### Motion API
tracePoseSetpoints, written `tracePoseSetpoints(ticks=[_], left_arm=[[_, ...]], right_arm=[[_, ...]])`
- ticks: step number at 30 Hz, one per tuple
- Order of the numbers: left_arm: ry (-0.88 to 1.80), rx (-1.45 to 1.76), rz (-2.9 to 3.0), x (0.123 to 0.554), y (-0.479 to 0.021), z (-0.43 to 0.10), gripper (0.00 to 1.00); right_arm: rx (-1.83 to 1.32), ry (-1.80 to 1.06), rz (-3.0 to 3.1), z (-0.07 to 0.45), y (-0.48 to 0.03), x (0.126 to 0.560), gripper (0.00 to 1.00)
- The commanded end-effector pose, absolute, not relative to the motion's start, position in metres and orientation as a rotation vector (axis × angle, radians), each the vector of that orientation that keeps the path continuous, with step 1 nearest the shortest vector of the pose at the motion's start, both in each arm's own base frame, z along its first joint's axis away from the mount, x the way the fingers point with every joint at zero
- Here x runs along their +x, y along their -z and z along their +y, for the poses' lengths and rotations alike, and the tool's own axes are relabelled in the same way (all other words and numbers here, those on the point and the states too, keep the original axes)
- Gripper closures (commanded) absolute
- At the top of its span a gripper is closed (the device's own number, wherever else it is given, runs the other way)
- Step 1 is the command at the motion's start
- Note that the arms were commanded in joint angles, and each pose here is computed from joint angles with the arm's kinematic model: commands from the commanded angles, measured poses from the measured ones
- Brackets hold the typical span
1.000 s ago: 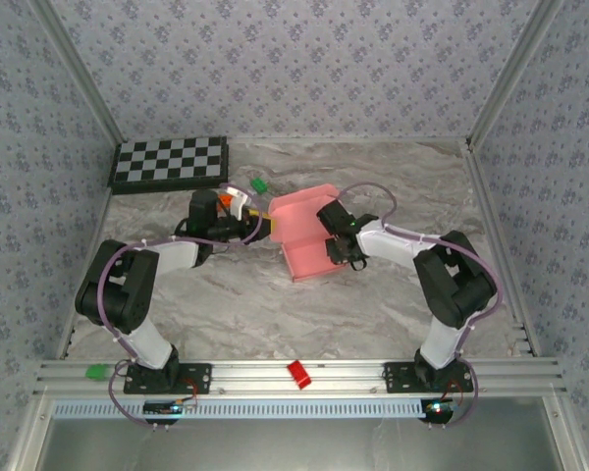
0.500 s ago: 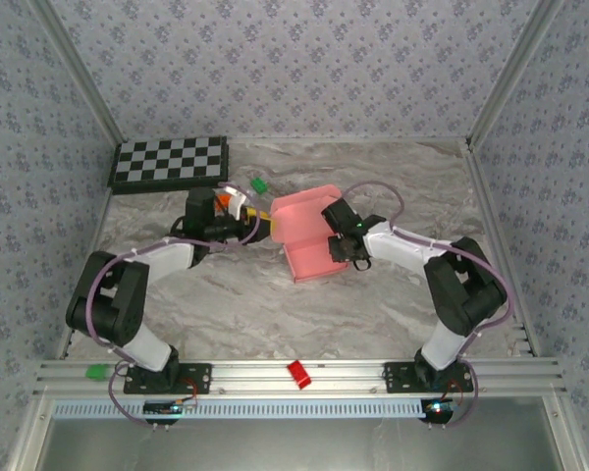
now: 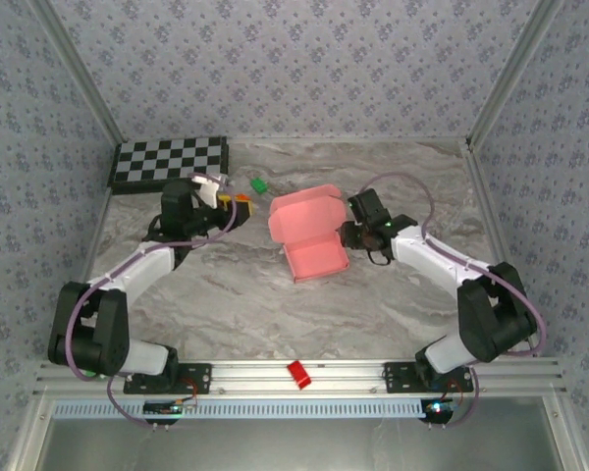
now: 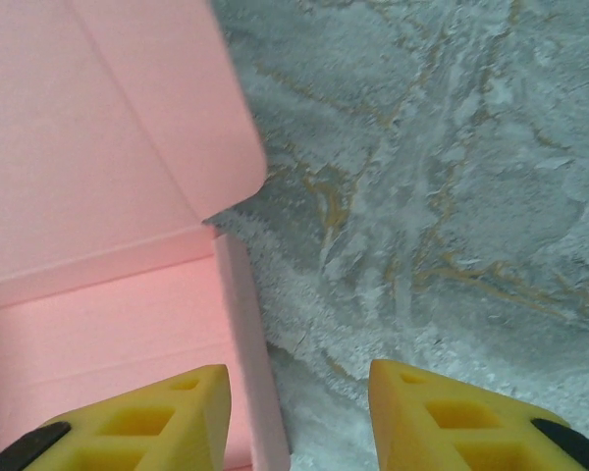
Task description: Fold the paper box
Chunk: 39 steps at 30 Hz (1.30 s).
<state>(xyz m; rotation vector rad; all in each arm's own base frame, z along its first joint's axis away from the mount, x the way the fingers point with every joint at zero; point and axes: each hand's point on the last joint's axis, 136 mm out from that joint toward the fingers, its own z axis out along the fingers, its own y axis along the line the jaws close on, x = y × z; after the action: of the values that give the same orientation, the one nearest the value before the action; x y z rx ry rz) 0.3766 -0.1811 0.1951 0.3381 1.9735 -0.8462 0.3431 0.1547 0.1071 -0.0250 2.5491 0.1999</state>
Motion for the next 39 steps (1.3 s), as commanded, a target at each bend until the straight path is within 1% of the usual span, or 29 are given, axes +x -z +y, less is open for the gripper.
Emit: tracePoseSetpoints(ticks=[1,6,9,17,25,32,36,39], left_arm=[[0.804,0.244,1.997,0.381,-0.208,-0.170,0.46],[0.799,0.210,2.045,0.378,-0.206,-0.166,0.46],[0.777,0.199,2.080,0.376,-0.206,-0.163,0.46],[0.740,0.205,2.127,0.370,-0.202,-0.157,0.46],[0.731,0.197,2.128,0.368,-0.203,-0.154,0.46],[0.686,0.172,2.117,0.367,-0.205,-0.145,0.46],[0.661,0.147,2.114,0.366,-0.206,-0.138,0.46],[0.616,0.111,2.117,0.367,-0.207,-0.128,0.46]], right_arm=[[0.033,-0.228,2.582,0.145,-0.100,0.340,0.59],[0.064,-0.148,2.662,0.132,-0.074,0.338,0.65],[0.054,-0.145,2.703,0.134,-0.057,0.334,0.68],[-0.054,-0.212,2.777,0.160,-0.031,0.328,0.70],[-0.191,-0.305,2.759,0.196,-0.031,0.333,0.70],[-0.282,-0.332,2.726,0.222,-0.034,0.342,0.70],[-0.315,-0.324,2.700,0.230,-0.041,0.349,0.70],[-0.313,-0.299,2.656,0.226,-0.053,0.350,0.70]])
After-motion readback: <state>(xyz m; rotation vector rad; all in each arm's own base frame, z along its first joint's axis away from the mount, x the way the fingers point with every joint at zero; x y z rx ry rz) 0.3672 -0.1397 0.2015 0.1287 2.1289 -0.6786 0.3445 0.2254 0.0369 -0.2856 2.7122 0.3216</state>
